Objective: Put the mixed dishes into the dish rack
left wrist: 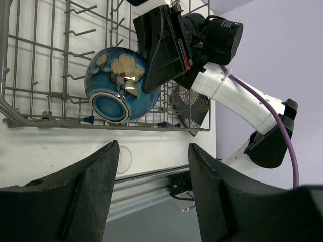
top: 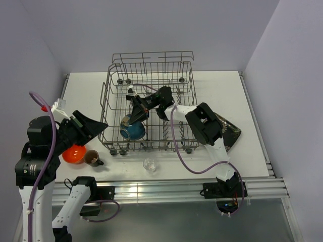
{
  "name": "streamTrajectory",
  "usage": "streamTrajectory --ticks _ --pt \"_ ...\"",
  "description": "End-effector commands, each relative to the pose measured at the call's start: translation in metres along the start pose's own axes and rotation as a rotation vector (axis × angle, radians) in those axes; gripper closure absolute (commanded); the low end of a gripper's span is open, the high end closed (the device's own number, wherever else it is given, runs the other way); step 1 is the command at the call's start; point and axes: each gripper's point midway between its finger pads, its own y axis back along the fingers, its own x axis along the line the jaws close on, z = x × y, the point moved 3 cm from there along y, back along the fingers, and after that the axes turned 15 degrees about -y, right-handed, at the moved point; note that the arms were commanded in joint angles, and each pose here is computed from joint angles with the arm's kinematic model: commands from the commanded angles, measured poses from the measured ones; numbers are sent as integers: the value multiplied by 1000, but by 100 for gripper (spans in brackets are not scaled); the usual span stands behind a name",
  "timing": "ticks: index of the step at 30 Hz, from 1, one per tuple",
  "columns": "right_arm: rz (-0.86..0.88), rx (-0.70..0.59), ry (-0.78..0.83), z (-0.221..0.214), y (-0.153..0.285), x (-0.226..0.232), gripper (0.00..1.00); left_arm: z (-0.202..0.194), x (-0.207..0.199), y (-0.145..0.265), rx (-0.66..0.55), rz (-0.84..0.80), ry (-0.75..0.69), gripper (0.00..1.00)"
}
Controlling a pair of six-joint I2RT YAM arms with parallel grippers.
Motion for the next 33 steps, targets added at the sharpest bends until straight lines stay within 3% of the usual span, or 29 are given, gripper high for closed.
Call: streamTrajectory --ticks 1,15,33 --pt "2 46 393 -29 1 20 100 7 -8 2 -14 -34 -36 37" --pt "5 37 448 -25 4 36 100 4 -8 0 16 -37 -29 37" --pt "-6 -39 381 4 39 8 100 5 -7 -3 36 -31 -34 36"
